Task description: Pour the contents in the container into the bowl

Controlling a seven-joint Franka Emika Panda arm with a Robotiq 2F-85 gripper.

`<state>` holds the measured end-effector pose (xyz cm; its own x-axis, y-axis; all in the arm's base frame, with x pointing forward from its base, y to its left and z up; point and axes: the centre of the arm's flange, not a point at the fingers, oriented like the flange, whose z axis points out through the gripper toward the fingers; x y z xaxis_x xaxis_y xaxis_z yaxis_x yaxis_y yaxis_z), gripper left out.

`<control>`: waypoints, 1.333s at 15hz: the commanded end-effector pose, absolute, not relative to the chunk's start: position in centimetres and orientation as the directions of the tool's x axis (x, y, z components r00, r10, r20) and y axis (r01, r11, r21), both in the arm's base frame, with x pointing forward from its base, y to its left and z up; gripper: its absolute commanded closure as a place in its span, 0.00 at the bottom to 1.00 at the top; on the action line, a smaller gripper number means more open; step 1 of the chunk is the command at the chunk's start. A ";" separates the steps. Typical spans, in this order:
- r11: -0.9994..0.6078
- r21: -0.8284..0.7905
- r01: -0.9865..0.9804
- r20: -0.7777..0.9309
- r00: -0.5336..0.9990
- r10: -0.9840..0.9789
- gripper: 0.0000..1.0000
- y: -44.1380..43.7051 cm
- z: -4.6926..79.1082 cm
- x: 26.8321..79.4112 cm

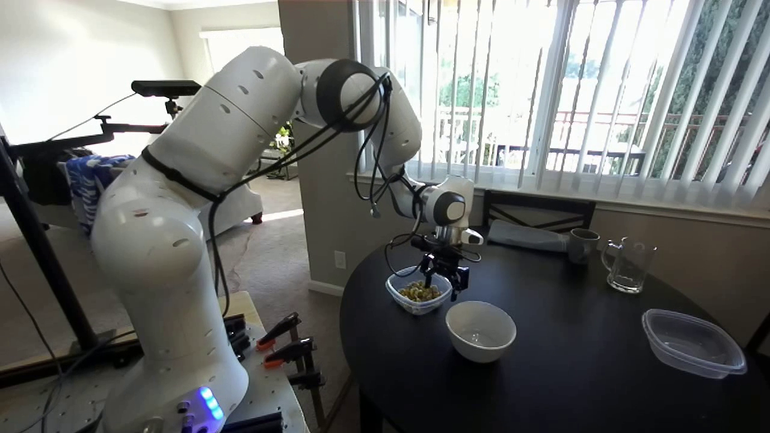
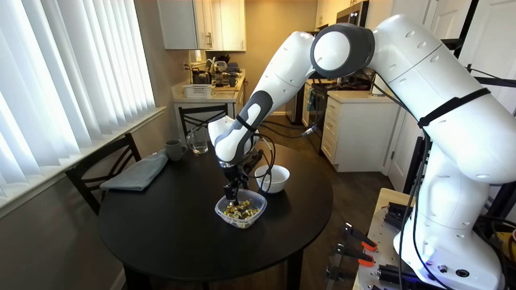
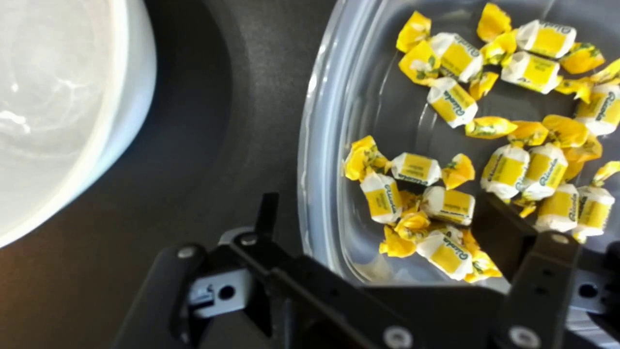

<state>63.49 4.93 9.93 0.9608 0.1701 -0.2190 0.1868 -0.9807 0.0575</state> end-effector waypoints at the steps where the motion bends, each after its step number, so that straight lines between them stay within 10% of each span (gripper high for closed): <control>1: -0.992 0.037 0.117 -0.197 0.974 0.108 0.00 4.5 9.1 64.1; 20: -0.994 0.108 0.002 -0.195 0.981 -0.019 0.00 -1.1 13.1 58.7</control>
<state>60.70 -1.53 11.98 0.9805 -0.0566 -0.1883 -0.0356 -0.9930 0.1130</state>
